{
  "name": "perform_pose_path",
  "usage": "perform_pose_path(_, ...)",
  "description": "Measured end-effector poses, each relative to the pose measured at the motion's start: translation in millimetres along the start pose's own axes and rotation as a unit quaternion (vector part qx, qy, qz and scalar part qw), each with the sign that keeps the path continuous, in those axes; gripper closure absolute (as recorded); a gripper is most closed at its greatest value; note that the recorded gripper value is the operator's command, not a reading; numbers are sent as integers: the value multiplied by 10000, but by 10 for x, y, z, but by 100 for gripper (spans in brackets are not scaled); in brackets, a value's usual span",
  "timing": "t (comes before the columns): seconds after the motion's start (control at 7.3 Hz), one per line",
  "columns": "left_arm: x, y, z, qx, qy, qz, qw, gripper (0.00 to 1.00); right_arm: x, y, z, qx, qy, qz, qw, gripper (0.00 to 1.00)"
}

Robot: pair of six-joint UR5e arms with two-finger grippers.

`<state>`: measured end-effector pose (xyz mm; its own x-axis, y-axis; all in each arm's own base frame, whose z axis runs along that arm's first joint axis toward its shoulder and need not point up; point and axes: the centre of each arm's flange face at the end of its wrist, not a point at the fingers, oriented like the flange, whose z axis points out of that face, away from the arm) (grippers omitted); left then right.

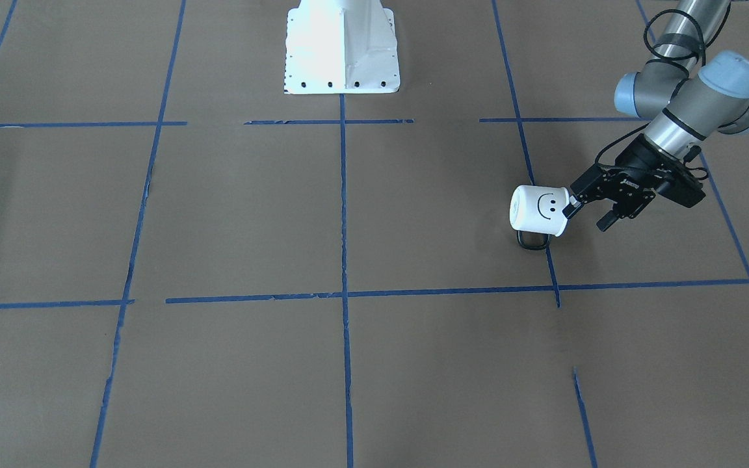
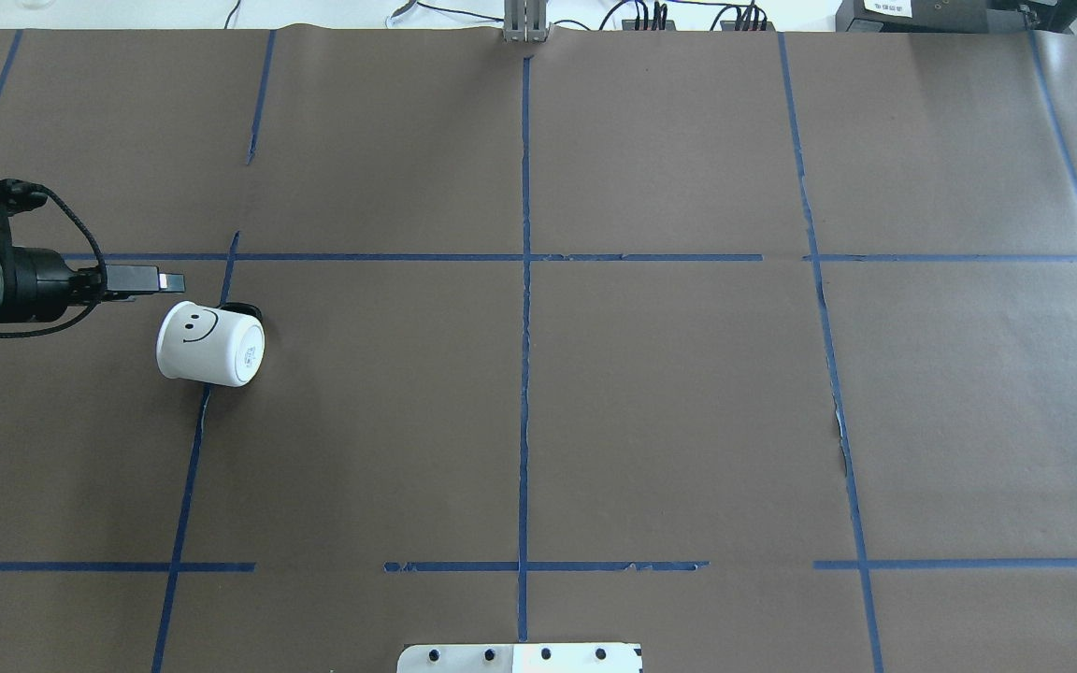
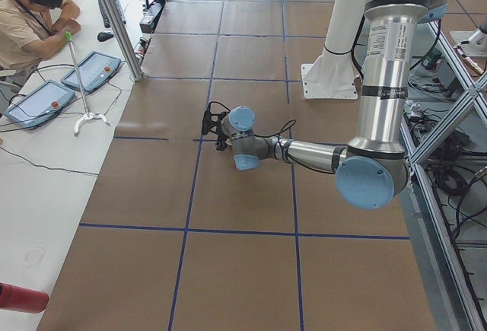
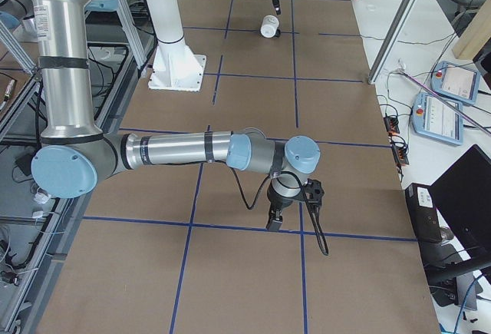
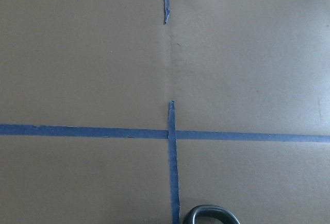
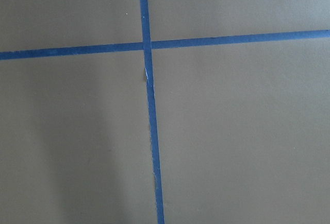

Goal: Flip mug
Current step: 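Move the left gripper toward the open mouth of the sideways white mug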

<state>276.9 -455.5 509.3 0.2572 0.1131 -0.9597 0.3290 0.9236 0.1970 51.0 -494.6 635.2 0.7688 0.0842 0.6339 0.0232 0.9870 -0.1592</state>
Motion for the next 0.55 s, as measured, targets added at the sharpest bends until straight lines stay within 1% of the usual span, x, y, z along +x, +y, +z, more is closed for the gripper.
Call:
perform_pose_path(0.14,-27,79,-26,-68,339,4,9994,0,0,0,0,0,0,0,10000,0)
perform_pose_path(0.27,-89,149,-32,-142,568,26,9983,0,0,0,0,0,0,0,10000,0)
perform_pose_path(0.55,-153,281,-31,-197,991,-12,9949,0,0,0,0,0,0,0,10000,0)
